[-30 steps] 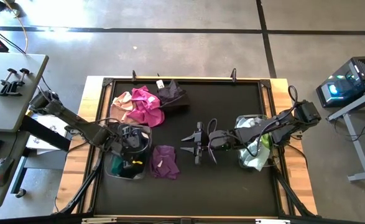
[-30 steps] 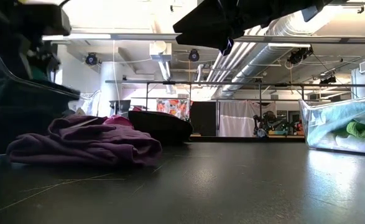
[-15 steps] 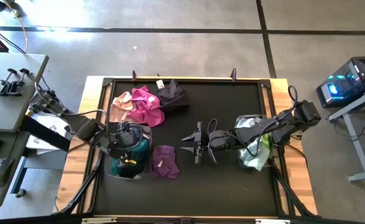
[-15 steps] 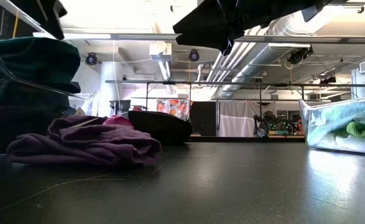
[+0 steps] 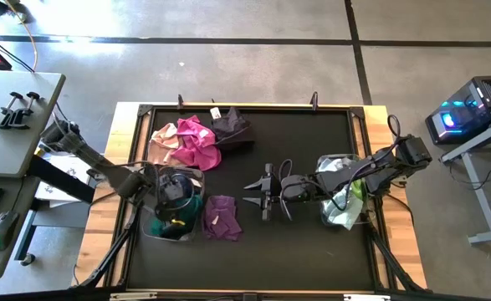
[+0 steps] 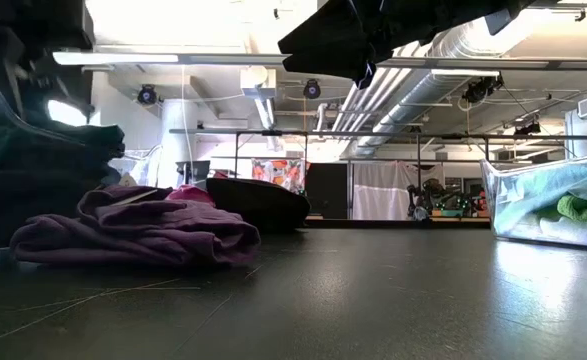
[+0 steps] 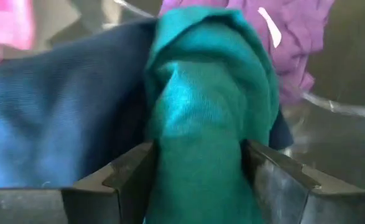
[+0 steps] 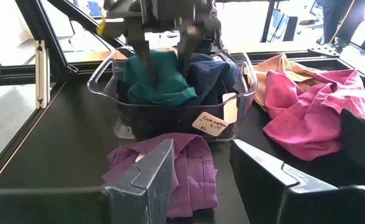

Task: Sort towels by color in basket
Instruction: Put the dark green towel into the left transparent bin

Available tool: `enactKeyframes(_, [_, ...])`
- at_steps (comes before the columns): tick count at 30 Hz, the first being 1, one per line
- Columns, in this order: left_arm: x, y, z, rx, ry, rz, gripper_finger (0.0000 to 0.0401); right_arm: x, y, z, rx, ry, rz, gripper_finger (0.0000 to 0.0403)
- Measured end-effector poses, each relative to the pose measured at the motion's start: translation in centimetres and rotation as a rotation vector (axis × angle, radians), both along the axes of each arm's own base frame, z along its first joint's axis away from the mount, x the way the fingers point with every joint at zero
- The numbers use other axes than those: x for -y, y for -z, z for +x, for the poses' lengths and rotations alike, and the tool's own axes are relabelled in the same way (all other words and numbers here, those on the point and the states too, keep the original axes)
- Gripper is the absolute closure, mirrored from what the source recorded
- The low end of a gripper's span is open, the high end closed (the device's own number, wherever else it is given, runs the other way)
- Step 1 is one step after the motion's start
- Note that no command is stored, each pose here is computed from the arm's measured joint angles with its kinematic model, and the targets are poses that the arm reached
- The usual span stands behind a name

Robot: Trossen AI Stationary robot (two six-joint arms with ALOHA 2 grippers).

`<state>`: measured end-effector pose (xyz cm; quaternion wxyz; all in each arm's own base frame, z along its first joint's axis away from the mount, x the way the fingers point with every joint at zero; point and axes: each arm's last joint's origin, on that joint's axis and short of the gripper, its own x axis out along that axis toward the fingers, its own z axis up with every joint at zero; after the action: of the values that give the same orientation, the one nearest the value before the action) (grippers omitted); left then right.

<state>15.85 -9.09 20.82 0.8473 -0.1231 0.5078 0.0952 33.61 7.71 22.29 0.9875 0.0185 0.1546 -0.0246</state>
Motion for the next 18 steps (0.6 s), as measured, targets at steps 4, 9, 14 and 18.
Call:
enactKeyframes(4, [-0.5,1.5,0.2,0.012,-0.022,-0.038,0.0174,0.0,0.0,0.0,0.0,0.0,0.0,0.0245])
enactKeyframes(9, [-0.8,-0.8,0.3,-0.001,-0.032,-0.036,0.0174,0.0,0.0,0.0,0.0,0.001,0.004,0.0245])
enactKeyframes(14, [-0.4,-3.7,0.7,0.07,0.088,-0.045,0.0174,0.0,0.0,0.0,0.0,0.002,0.004,0.0245])
enactKeyframes(18, [-0.7,-5.2,0.6,0.136,0.058,-0.008,0.0174,0.0,0.0,0.0,0.0,0.003,0.0,0.0245])
